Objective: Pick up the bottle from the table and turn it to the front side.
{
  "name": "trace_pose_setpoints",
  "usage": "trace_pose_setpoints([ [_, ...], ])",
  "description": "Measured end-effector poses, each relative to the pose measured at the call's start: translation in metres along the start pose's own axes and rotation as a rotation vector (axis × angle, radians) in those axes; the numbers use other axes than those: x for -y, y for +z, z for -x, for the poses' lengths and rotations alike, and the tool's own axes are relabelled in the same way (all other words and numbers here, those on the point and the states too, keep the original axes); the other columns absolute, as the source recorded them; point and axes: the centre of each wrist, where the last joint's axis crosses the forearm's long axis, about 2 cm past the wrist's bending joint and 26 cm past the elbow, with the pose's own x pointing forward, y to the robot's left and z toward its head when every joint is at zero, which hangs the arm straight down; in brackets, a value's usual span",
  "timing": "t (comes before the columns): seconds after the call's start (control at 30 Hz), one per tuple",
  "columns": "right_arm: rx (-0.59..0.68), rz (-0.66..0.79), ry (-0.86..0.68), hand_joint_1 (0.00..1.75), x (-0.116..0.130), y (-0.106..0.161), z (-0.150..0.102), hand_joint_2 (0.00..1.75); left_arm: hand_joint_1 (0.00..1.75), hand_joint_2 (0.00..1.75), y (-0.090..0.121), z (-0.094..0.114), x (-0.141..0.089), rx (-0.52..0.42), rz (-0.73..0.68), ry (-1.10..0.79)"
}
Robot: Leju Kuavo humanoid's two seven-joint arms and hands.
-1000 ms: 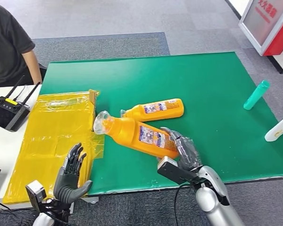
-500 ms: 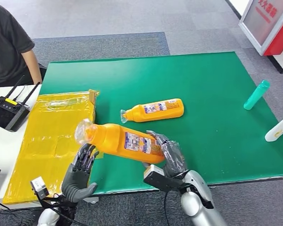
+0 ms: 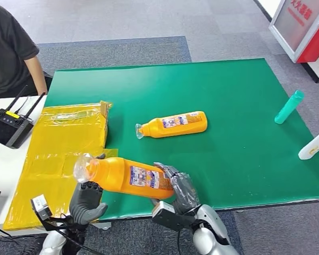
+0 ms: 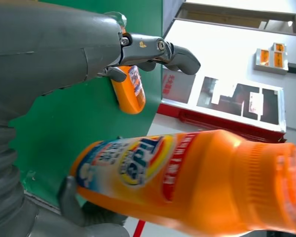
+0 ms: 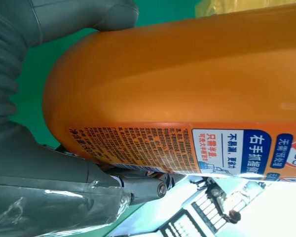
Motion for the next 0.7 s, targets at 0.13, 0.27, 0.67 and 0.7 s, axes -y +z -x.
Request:
trace_pose_setpoints([
  [0.13,-0.007,-0.024,0.007,1.75,-0.008,0.004,0.002,1.75,0.0,1.75,-0.003,-0.002,-0.001,0.003,0.003,-0.001],
  [0.27,-0.013,-0.053,0.019,1.75,-0.014,0.006,0.005,1.75,0.0,1.75,-0.006,-0.002,0.0,0.009,0.008,0.006],
  [0.67,-0.022,-0.116,0.048,1.75,-0.026,0.004,0.01,1.75,0.44,1.75,-0.013,0.001,0.007,-0.007,0.097,0.023],
  [0.7,-0.022,-0.117,0.048,1.75,-0.026,0.003,0.01,1.75,0.88,1.75,-0.013,0.001,0.007,-0.007,0.104,0.024],
])
